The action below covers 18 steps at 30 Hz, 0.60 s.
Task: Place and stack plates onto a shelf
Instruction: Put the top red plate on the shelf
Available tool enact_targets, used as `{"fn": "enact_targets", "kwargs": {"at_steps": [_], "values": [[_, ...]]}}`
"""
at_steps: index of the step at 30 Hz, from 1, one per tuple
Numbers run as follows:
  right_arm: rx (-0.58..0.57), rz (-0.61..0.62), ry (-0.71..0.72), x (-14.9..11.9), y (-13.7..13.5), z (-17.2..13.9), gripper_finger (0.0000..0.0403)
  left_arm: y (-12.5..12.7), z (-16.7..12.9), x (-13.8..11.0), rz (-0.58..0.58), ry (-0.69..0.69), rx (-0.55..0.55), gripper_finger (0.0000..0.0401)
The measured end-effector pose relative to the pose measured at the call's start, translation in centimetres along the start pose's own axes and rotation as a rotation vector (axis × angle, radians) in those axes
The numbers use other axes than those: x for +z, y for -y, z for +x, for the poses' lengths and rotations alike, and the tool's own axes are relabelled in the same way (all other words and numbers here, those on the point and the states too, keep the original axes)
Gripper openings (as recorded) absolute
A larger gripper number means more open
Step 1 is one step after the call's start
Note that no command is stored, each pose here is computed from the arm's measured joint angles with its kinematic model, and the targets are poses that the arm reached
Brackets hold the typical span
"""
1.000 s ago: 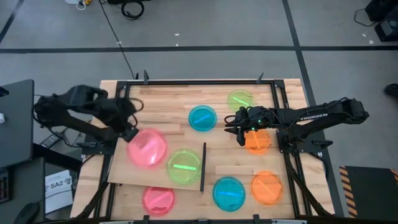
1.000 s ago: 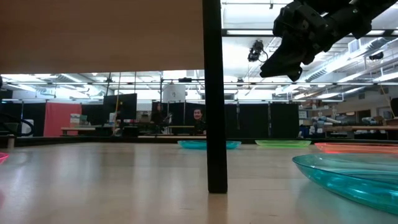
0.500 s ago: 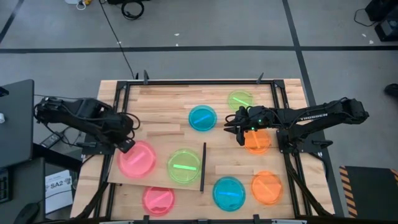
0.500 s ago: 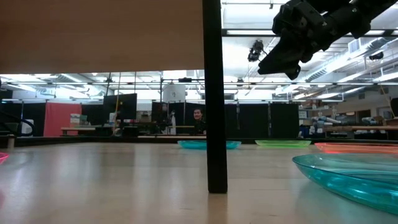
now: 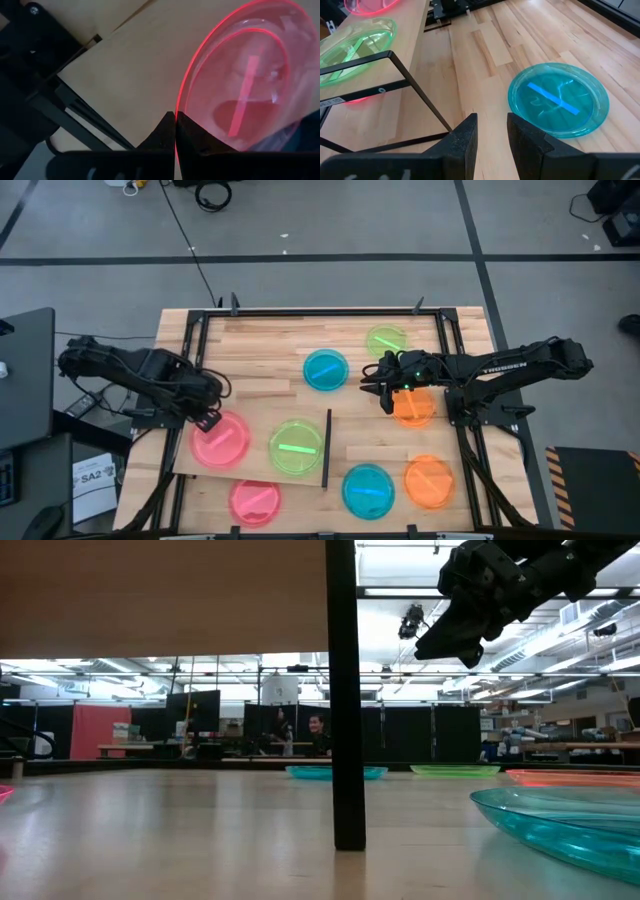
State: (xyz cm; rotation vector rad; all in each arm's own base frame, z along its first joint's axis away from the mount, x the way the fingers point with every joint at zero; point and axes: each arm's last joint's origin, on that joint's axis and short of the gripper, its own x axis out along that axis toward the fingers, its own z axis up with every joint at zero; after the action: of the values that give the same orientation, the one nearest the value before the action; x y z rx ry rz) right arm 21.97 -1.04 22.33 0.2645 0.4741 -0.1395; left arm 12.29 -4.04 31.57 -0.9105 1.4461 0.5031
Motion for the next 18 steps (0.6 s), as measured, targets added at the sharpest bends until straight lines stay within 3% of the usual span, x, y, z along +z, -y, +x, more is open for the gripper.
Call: {"fn": "enact_targets", "kwargs": {"at_steps": [10, 18], "values": [[0.0, -0.001, -0.001, 0.0, 0.0, 0.0, 0.0112, -0.2, 1.6, 0.2, -0.007, -0.013, 0.038, 0.0005], [0.0, -0.001, -0.001, 0.0, 0.0, 0.0, 0.0112, -0.2, 1.6, 0.2, -0.007, -0.011, 0.039, 0.0036]]}}
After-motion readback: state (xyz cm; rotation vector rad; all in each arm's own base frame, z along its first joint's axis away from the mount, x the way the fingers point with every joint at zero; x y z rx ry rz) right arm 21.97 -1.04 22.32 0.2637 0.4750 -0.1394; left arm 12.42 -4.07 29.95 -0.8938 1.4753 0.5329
